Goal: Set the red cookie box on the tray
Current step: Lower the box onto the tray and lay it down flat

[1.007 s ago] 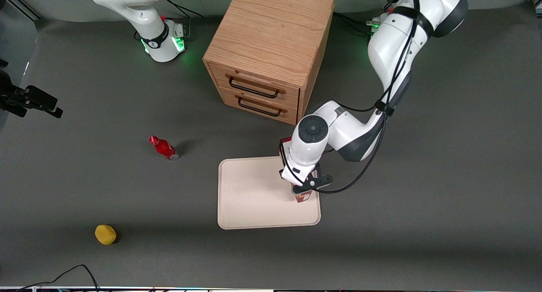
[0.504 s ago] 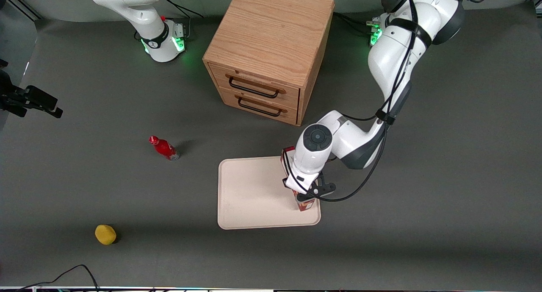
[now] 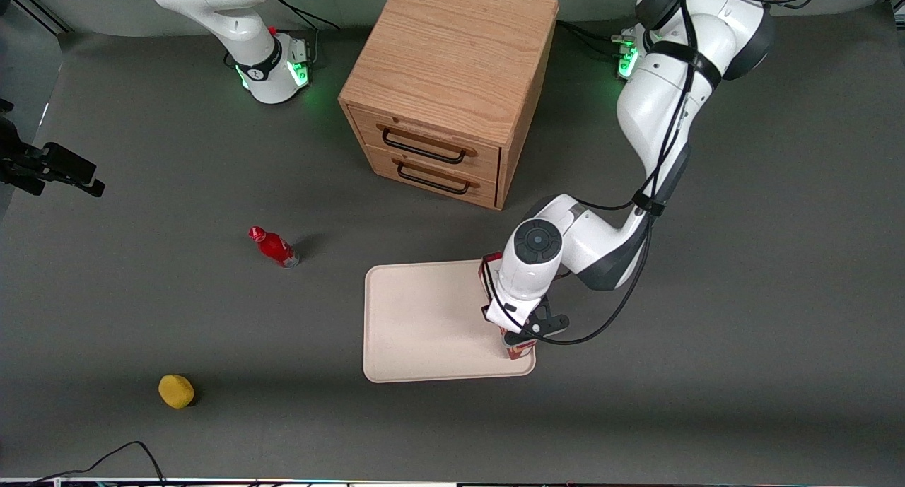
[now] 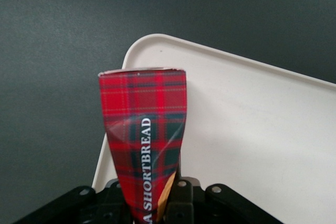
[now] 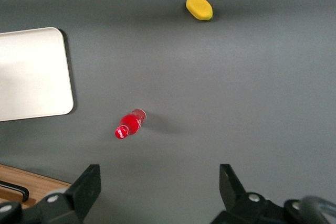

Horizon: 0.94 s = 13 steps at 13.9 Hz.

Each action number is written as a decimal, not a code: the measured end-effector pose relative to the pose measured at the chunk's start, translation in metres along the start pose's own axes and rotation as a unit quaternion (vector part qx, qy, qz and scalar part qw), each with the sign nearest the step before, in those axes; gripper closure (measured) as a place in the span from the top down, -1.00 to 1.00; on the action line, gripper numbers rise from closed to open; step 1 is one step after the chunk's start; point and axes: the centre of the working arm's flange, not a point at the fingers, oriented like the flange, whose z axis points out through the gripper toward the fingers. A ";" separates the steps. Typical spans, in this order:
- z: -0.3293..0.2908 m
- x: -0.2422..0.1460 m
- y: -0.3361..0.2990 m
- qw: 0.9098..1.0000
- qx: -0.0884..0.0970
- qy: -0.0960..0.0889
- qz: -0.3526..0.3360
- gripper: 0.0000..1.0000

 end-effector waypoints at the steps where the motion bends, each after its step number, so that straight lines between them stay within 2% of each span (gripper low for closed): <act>1: 0.000 0.000 0.000 1.000 0.000 0.000 0.000 -0.51; 5: 0.004 -0.003 0.002 1.000 -0.003 0.000 0.002 -0.51; 6: 0.006 -0.003 0.002 1.000 -0.004 -0.001 0.002 -0.41; 7: 0.010 -0.005 0.002 1.000 -0.004 -0.002 0.002 -0.41; 8: 0.013 -0.005 0.002 1.000 -0.005 -0.002 0.003 -0.30; 11: 0.016 -0.006 0.001 1.000 -0.006 -0.003 0.003 0.37; 13: 0.014 -0.004 0.002 1.000 -0.008 -0.001 0.002 0.74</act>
